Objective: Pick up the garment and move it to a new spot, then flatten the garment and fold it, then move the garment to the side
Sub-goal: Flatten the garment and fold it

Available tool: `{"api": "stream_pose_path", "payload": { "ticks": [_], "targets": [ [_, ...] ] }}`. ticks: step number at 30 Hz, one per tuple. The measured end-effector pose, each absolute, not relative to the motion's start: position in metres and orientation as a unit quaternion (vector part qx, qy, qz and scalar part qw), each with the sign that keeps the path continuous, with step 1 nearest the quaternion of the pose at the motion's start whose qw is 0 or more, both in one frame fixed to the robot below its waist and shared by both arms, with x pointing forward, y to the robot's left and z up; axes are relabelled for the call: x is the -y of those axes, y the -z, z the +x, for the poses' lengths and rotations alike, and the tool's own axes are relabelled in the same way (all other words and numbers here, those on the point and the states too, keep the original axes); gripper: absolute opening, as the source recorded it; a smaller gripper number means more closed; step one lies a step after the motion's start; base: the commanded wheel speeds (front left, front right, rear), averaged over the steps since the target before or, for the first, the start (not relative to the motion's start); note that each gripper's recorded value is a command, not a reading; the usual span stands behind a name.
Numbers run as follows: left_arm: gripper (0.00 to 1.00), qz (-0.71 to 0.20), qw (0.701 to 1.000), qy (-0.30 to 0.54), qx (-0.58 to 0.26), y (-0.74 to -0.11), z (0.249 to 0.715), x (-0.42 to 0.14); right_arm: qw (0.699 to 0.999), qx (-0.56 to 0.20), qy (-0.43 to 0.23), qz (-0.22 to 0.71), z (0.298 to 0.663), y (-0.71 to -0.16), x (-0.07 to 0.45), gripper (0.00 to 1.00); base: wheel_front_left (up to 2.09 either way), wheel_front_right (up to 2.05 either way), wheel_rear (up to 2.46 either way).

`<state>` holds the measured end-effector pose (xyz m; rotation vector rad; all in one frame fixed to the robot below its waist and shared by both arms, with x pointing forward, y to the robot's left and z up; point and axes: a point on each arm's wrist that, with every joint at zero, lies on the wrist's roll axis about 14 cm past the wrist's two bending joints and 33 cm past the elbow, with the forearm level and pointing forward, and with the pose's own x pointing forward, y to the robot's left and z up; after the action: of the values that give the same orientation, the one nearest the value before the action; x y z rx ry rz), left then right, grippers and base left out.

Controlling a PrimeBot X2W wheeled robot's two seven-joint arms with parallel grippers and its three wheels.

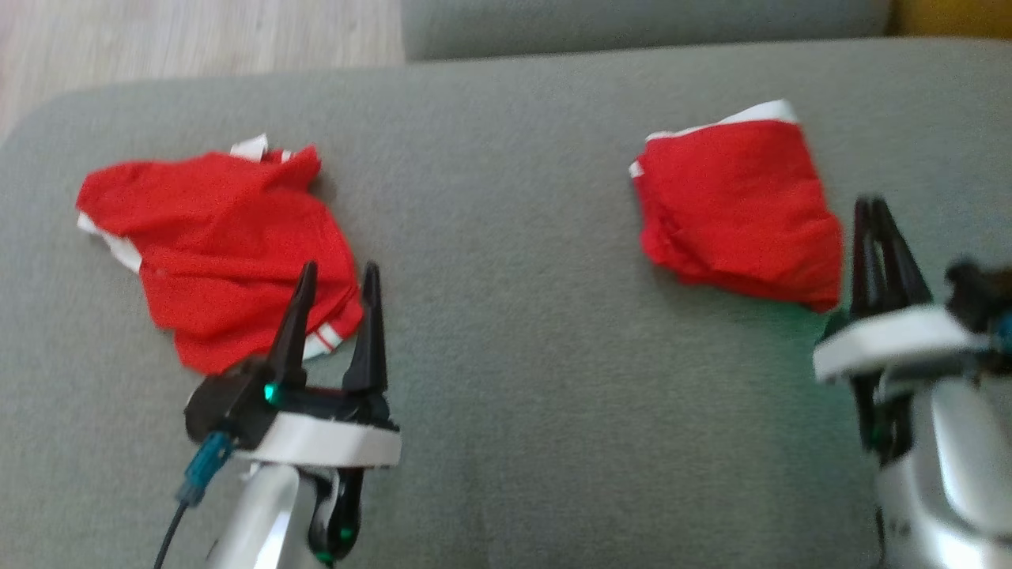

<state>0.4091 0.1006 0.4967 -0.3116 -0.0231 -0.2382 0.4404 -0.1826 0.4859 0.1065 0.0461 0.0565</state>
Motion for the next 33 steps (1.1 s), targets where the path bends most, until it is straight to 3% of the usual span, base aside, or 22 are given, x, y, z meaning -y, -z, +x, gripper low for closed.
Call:
{"api": "stream_pose_path", "payload": {
  "ticks": [9,15,21,26,33],
  "targets": [
    [1.00,-0.148,0.982,0.121,-0.009,-0.478,0.430,-0.102,0.993,-0.109,-0.031,0.015,0.533,-0.451,0.179,0.00,0.00,0.00,0.00],
    [1.00,-0.139,0.984,0.109,-0.017,-0.470,0.440,-0.113,0.985,-0.167,-0.051,-0.007,0.571,-0.415,0.160,0.00,0.00,0.00,0.00],
    [1.00,-0.137,0.986,0.091,-0.030,-0.460,0.437,-0.125,0.965,-0.253,-0.065,-0.024,0.567,-0.365,0.151,0.00,0.00,0.00,0.00],
    [1.00,-0.135,0.987,0.089,-0.024,-0.465,0.436,-0.126,0.973,-0.215,-0.080,-0.011,0.572,-0.381,0.133,0.00,0.00,0.00,0.00],
    [1.00,-0.136,0.986,0.095,-0.004,-0.482,0.433,-0.122,0.972,-0.183,-0.145,-0.013,0.549,-0.397,0.085,0.00,0.00,0.00,0.00]
  ]
}}
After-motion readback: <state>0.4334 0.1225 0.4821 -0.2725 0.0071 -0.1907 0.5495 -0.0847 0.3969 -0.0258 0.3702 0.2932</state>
